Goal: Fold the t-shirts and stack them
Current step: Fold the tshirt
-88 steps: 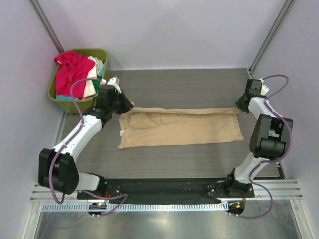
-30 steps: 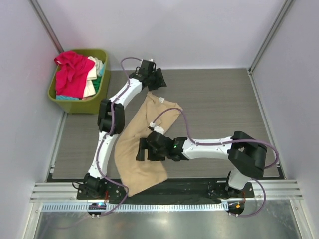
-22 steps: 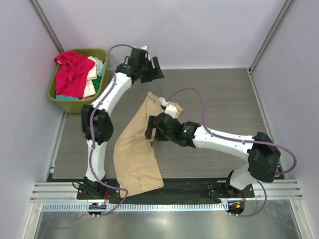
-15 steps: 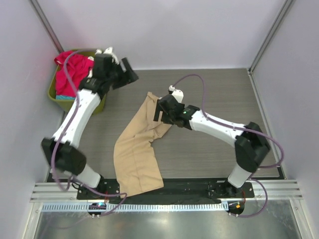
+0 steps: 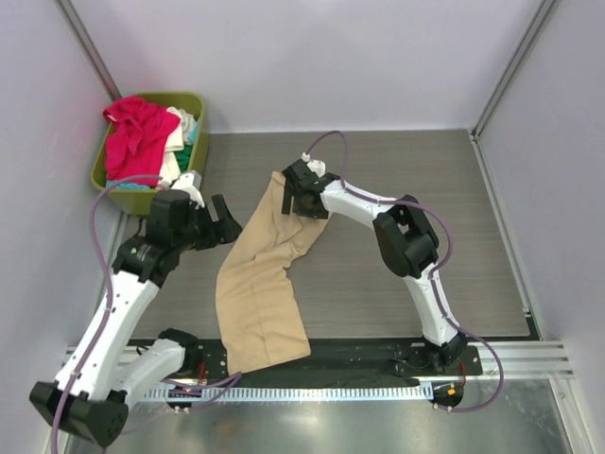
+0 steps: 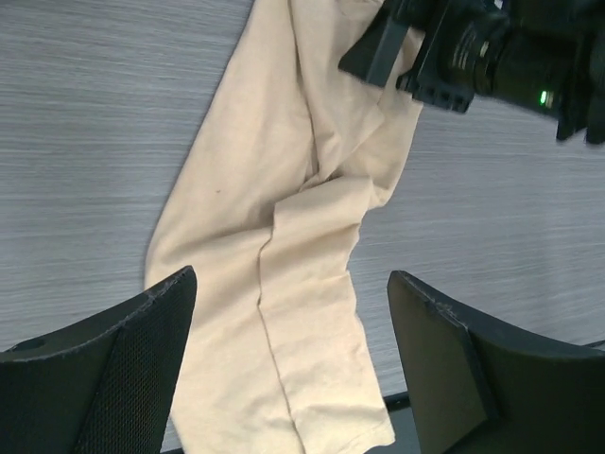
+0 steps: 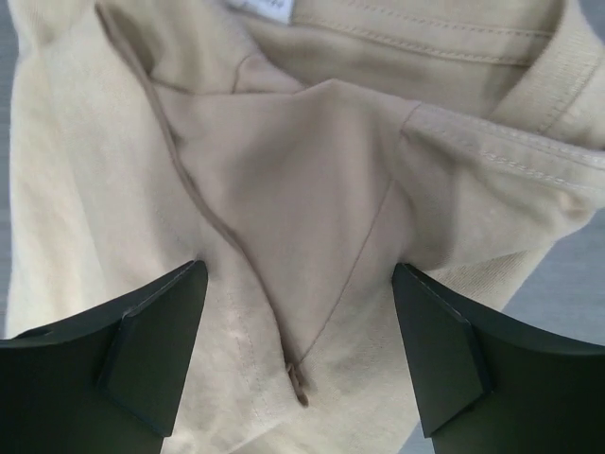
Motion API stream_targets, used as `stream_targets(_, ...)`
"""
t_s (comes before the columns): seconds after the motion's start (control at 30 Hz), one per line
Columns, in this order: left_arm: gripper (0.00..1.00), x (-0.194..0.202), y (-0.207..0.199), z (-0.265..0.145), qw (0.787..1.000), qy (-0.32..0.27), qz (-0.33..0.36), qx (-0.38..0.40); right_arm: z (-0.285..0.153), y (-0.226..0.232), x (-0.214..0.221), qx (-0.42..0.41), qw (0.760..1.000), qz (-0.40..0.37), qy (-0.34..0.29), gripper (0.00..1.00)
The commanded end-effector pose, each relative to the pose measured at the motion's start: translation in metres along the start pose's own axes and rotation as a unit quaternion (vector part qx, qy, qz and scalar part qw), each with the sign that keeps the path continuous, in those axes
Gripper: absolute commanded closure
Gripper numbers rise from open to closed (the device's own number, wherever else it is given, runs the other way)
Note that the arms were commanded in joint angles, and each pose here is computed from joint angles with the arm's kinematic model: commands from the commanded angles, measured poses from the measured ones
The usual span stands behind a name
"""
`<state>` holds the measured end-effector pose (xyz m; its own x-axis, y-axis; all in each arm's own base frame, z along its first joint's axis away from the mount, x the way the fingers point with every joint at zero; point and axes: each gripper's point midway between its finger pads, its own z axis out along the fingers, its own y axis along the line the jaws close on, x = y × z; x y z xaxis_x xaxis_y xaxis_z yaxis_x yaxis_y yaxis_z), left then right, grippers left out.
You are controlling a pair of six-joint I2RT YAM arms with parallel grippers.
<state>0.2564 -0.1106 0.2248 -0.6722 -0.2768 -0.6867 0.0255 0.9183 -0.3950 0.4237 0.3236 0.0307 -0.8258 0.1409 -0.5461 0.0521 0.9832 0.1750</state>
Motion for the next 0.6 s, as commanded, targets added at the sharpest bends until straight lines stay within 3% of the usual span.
stream_targets(0.0, 0.17, 0.007, 0.015, -0.003, 0.999, -0.010, 0.032, -0.017, 0.046, -0.035, 0.012, 0.026, 0.998, 0.016, 0.063, 0.15)
stream_targets(0.13, 0.20, 0.013, 0.015, 0.005, 0.999, 0.008, 0.030, -0.017, 0.078, -0.049, -0.034, 0.036, 0.997, 0.037, 0.054, 0.14)
stream_targets(0.17, 0.21, 0.014, 0.016, 0.007, 0.999, 0.013, 0.028, -0.021, 0.078, -0.041, -0.078, 0.015, 0.998, 0.057, 0.012, 0.15)
stream_targets(0.2, 0.22, 0.014, 0.017, 0.008, 0.999, 0.014, 0.028, -0.025, 0.101, -0.048, -0.077, 0.024, 0.998, 0.061, 0.015, 0.15)
stream_targets(0.23, 0.23, 0.015, 0.019, 0.009, 0.999, 0.015, 0.028, -0.027, 0.099, -0.037, -0.112, -0.001, 0.997, 0.078, -0.023, 0.14)
stream_targets(0.3, 0.23, 0.013, 0.025, 0.007, 0.999, 0.007, 0.027, -0.045, 0.126, -0.050, -0.128, -0.019, 0.994, 0.103, -0.035, 0.14)
stream_targets(0.43, 0.23, 0.012, 0.029, 0.005, 0.998, 0.000, 0.027, -0.054, 0.120, -0.012, -0.200, -0.173, 0.969, 0.095, -0.149, 0.07)
stream_targets(0.57, 0.23, 0.011, 0.029, 0.007, 0.998, -0.001, 0.027, -0.054, 0.098, 0.017, -0.237, -0.254, 0.942, 0.043, -0.214, 0.00)
